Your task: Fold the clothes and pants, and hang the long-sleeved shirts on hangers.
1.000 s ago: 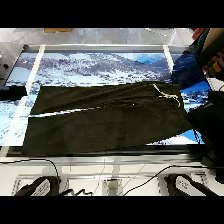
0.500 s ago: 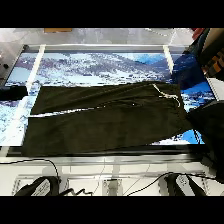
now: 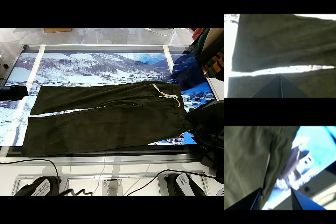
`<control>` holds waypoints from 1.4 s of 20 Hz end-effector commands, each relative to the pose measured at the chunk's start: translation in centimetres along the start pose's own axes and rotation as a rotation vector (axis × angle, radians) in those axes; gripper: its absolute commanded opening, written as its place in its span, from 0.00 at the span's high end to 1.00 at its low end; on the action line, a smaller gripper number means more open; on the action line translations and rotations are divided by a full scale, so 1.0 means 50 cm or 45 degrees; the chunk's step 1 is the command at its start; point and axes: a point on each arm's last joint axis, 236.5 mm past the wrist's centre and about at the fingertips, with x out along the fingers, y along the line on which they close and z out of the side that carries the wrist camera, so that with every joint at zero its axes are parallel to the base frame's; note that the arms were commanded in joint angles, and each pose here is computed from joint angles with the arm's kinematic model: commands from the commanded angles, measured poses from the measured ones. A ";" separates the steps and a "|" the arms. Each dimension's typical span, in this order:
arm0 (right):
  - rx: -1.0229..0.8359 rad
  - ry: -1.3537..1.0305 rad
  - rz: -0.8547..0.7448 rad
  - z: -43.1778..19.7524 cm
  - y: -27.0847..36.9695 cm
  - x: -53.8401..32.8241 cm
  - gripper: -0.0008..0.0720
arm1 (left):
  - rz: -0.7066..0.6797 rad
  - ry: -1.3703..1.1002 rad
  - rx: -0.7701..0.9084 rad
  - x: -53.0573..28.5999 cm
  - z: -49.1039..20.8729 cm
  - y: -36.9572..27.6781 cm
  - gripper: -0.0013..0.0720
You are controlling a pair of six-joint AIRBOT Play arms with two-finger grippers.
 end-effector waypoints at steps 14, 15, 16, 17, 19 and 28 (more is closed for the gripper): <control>0.122 -0.180 0.182 0.116 -0.023 0.144 0.41 | 0.075 -0.074 0.028 -0.001 0.028 0.028 0.11; 0.131 -0.177 0.180 0.116 -0.027 0.145 0.41 | 0.076 -0.074 0.029 -0.001 0.028 0.028 0.11; 0.140 -0.191 0.179 0.121 -0.028 0.143 0.41 | 0.075 -0.074 0.029 -0.001 0.028 0.028 0.11; 0.142 -0.211 0.168 0.129 -0.032 0.142 0.41 | 0.075 -0.074 0.028 -0.001 0.028 0.028 0.11; 0.149 -0.218 0.144 0.131 -0.041 0.143 0.41 | 0.075 -0.074 0.028 -0.001 0.028 0.028 0.11; 0.102 -0.154 0.107 0.104 -0.028 0.162 0.41 | 0.075 -0.074 0.028 -0.001 0.028 0.028 0.11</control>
